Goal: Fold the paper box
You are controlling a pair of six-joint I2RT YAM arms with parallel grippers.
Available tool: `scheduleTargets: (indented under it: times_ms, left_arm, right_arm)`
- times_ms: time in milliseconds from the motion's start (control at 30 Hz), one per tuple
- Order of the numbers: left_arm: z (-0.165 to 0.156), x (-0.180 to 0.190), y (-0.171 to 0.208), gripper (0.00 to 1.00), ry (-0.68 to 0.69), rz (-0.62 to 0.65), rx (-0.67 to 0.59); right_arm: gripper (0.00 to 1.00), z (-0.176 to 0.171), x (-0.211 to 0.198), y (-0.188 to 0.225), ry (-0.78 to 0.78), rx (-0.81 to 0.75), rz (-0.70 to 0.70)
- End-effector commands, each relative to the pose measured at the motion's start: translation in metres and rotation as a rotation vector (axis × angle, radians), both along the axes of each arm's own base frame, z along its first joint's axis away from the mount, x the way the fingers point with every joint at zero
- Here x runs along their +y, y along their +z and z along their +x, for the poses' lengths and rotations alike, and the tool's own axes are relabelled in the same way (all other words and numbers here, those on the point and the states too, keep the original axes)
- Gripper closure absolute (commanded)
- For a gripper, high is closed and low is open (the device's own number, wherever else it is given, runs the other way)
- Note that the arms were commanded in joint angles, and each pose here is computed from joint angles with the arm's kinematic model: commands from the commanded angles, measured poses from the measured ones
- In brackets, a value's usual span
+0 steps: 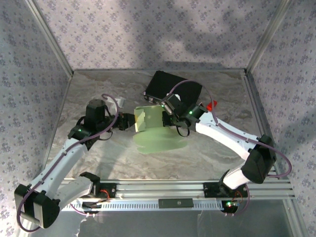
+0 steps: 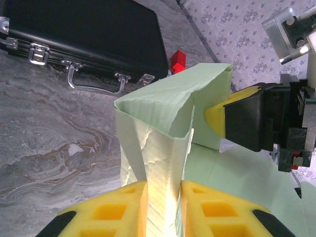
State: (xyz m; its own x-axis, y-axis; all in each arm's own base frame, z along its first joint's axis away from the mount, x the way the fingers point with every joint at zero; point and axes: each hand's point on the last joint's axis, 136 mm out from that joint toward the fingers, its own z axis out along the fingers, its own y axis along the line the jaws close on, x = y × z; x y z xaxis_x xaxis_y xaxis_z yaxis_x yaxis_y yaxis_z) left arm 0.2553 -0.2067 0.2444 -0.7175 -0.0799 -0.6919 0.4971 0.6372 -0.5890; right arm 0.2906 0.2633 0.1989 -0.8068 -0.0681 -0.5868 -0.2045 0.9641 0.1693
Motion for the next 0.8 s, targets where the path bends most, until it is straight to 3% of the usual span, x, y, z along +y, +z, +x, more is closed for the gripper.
scheduleTargets:
  times_ms: [0,333,767]
  left_arm:
    - [0.001,-0.004,0.008,0.75,-0.024,-0.031,-0.028]
    - [0.004,-0.006,0.001,0.77,-0.002,0.023,-0.033]
    - [0.008,-0.004,-0.010,0.79,0.100,0.239,-0.115]
  right_arm:
    - [1.00,0.000,0.008,0.007,0.026,-0.010,0.013]
    - [1.00,-0.004,0.016,0.010,0.049,-0.013,0.022]
    - [1.00,-0.011,0.023,0.014,0.067,-0.018,0.019]
